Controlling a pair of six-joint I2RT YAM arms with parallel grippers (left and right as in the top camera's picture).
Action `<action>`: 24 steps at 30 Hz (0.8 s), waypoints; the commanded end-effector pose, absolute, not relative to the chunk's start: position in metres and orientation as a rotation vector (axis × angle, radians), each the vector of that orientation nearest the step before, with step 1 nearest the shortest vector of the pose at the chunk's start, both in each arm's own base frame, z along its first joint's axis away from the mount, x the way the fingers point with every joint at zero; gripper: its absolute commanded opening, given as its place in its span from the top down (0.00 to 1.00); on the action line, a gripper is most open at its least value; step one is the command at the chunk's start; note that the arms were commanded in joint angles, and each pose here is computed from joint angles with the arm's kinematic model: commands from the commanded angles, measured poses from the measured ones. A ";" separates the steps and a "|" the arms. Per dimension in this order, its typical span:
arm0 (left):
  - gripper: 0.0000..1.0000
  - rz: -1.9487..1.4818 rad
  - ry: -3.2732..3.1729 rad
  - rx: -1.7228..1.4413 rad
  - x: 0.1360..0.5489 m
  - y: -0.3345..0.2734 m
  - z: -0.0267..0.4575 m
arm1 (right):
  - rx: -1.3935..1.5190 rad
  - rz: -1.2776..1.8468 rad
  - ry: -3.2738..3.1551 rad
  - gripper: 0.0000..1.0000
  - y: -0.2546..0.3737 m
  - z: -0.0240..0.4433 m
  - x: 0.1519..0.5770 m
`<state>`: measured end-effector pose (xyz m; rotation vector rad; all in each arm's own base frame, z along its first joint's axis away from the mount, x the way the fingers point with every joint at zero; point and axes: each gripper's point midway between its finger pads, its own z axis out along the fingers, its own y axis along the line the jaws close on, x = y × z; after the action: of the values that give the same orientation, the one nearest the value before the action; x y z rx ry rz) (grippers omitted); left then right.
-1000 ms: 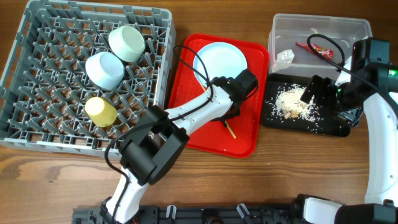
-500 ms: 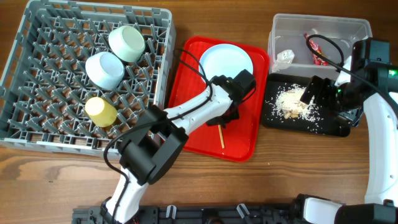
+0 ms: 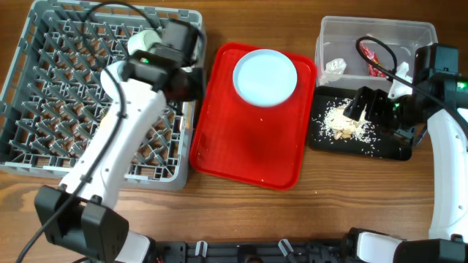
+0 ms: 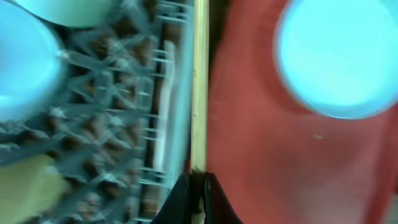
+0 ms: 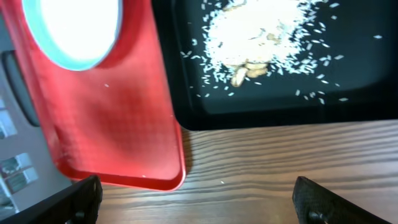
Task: Sort waste into correct bins and load items into the dishwasher rack
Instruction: 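Place the chopsticks upright in the rack with the left gripper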
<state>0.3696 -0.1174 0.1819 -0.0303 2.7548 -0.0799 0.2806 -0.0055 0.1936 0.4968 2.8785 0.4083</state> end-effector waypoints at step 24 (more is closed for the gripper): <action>0.50 0.061 2.967 0.050 0.387 -0.074 0.091 | 0.081 0.536 2.971 0.30 0.086 0.180 0.283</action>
<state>0.3950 -0.0764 0.0977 0.0859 2.9287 0.0596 0.2860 0.0758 0.1886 0.1131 2.9338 0.5169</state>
